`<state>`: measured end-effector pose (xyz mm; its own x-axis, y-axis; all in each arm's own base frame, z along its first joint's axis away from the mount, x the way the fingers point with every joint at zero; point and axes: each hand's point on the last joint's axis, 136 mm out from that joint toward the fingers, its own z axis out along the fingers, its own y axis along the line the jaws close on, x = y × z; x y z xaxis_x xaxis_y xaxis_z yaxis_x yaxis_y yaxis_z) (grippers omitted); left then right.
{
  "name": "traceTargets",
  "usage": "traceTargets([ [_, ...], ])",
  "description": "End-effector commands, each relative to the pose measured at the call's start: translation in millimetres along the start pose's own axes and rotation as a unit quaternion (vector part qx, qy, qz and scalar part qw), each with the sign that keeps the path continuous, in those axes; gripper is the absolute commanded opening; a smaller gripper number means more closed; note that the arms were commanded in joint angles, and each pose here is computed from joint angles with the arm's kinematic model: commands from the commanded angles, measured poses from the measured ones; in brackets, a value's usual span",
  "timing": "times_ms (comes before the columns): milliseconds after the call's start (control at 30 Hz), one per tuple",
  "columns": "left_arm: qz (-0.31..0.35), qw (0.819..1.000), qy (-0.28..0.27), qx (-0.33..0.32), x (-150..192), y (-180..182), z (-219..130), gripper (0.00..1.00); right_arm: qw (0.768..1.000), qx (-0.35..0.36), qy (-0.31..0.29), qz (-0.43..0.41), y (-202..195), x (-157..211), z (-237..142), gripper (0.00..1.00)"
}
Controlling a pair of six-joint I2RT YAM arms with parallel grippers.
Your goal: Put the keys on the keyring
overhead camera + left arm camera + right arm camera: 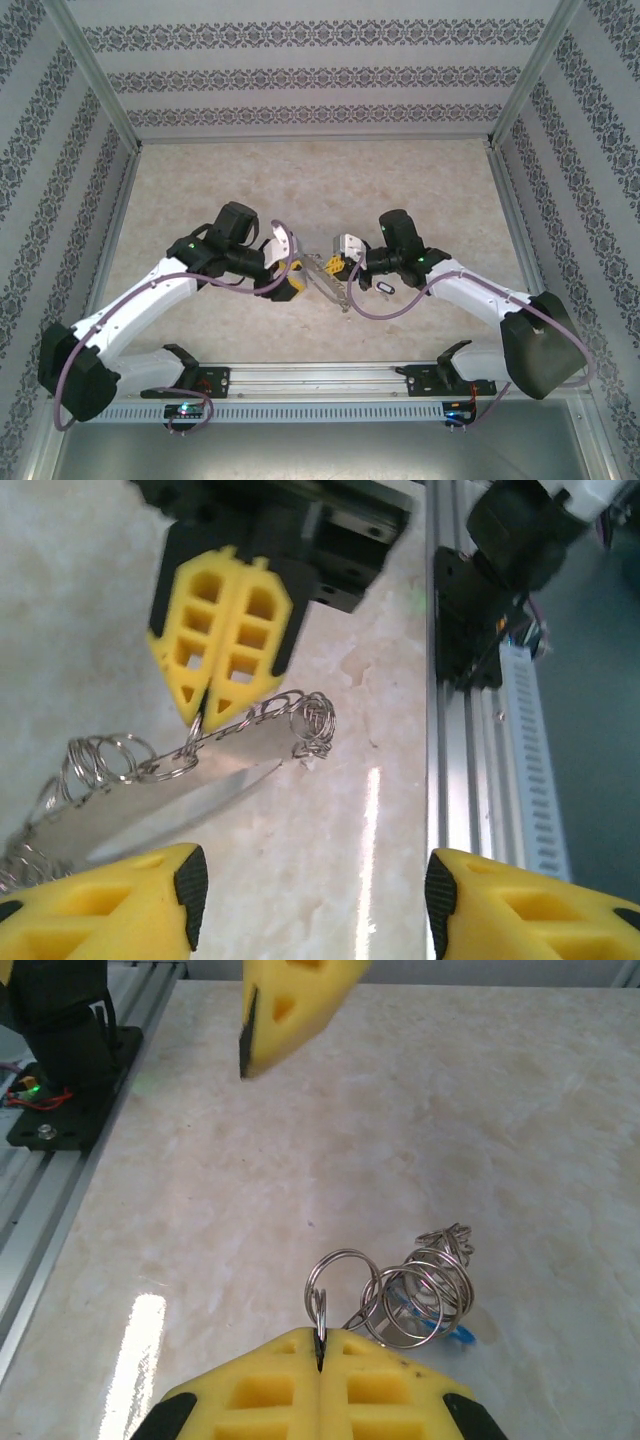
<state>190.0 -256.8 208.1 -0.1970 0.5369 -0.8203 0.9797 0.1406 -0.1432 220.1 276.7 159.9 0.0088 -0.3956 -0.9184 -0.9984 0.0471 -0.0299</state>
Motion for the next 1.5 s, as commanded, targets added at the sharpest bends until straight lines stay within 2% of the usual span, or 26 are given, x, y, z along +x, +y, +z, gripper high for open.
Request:
traceTargets([
  [0, 0.176, 0.984, 0.039, -0.004, 11.3, 0.8, 0.5, 0.63, 0.998, -0.047, -0.029, -0.009, 6.9, -18.4, -1.6, 0.0],
  [100, 0.231, 0.97, 0.07, -0.008, 16.5, 11.3, 13.5, 0.57, 0.996, -0.076, -0.039, -0.005, 11.6, -23.6, 0.1, 0.0],
  [267, 0.322, 0.944, 0.062, -0.047, 11.1, 26.7, 31.5, 0.51, 0.993, -0.111, -0.045, 0.005, 16.4, -27.2, 3.7, 0.0],
  [433, 0.359, 0.926, 0.068, -0.096, 6.0, 43.7, 34.8, 0.47, 0.988, -0.148, -0.038, 0.011, 26.3, -27.0, 4.4, 0.0],
  [567, 0.377, 0.918, 0.08, -0.095, 10.8, 43.4, 37.7, 0.42, 0.987, -0.154, -0.039, 0.011, 28.9, -26.6, 3.5, 0.0],
  [767, 0.397, 0.91, 0.083, -0.087, 11.3, 37.9, 38.1, 0.21, 0.986, -0.163, -0.037, 0.013, 32.5, -26.3, 5.0, 0.0],
  [1067, 0.411, 0.906, 0.081, -0.052, 16.8, 19.7, 42.8, 0.19, 0.988, -0.154, -0.026, 0.013, 30.3, -25.5, 5.8, 0.0],
  [1300, 0.42, 0.902, 0.09, -0.046, 19.7, 18.6, 46.0, 0.23, 0.988, -0.153, -0.025, 0.012, 31.0, -27.0, 5.4, 0.0],
  [1467, 0.424, 0.9, 0.095, -0.037, 22.1, 16.1, 46.4, 0.21, 0.988, -0.15, -0.019, 0.015, 30.5, -25.6, 5.8, 0.0],
])
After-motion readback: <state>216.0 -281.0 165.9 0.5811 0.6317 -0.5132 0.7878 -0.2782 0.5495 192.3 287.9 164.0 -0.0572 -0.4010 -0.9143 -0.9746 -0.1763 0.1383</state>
